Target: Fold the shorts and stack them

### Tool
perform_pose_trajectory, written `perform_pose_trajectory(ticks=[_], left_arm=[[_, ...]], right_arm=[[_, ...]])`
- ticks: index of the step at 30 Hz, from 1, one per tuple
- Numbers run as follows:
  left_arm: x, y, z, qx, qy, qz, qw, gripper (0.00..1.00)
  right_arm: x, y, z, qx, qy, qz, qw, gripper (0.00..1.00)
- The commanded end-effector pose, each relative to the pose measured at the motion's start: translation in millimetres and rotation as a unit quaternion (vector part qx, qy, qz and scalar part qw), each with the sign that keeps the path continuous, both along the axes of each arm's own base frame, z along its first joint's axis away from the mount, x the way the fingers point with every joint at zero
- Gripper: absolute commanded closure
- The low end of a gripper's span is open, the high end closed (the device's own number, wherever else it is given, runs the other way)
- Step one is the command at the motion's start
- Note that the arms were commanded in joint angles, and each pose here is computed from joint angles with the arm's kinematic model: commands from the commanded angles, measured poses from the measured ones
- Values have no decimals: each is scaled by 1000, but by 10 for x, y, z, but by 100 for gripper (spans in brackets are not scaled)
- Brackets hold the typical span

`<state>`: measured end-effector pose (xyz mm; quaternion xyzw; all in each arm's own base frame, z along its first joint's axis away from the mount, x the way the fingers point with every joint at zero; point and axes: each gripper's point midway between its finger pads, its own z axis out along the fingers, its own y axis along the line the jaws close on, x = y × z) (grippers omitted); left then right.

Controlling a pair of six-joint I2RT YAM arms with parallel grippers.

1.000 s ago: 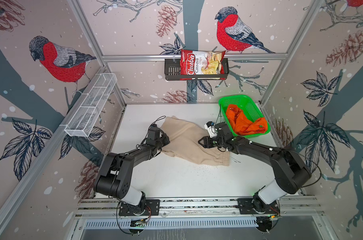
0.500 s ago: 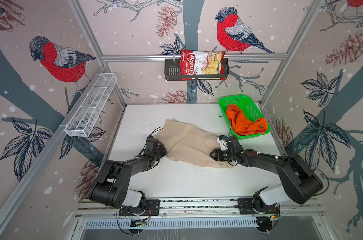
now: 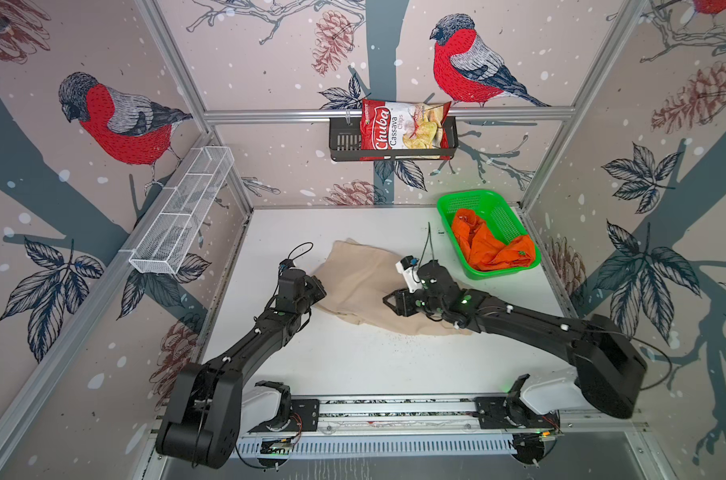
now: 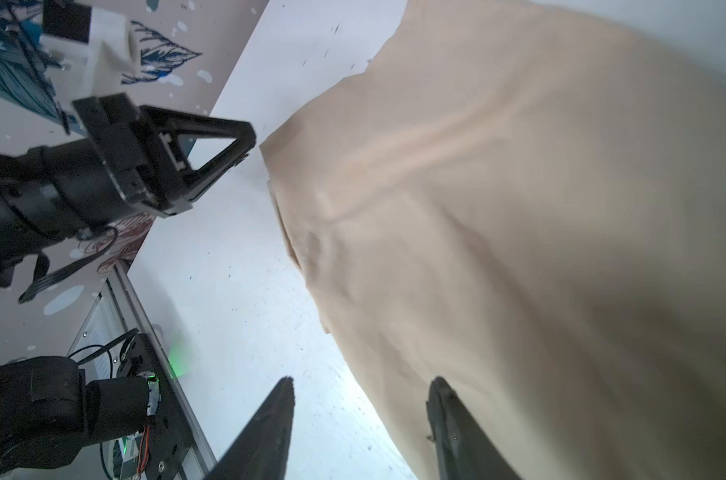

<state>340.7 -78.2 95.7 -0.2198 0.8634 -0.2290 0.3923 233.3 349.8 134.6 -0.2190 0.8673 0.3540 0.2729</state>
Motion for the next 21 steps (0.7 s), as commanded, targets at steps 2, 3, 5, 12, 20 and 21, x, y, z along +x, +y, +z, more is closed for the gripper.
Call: perform_pose_trajectory(ticks=[2,3,5,12,20,21], left_arm=[[152,-25,-55,-5,13,-12,1000,91],[180,-47,-95,-7,19,-21,1000,91],[204,-102,-202,-17,34,-33,999,92],[98,-61,-605,-31,75,-9,997,95],[41,117,-912,-17,108,21,994,97],[39,113,-930,-18,111,20,994,97]], right_arm=[[37,390,-9,31,-1,1,1000,47],[22,449,-110,23,3,7,1000,48],[0,511,-303,5,16,15,1000,48],[-149,390,-905,-51,62,25,996,57],[-630,-160,-1470,-129,125,34,983,61],[-718,-246,-1531,-141,133,36,980,61]])
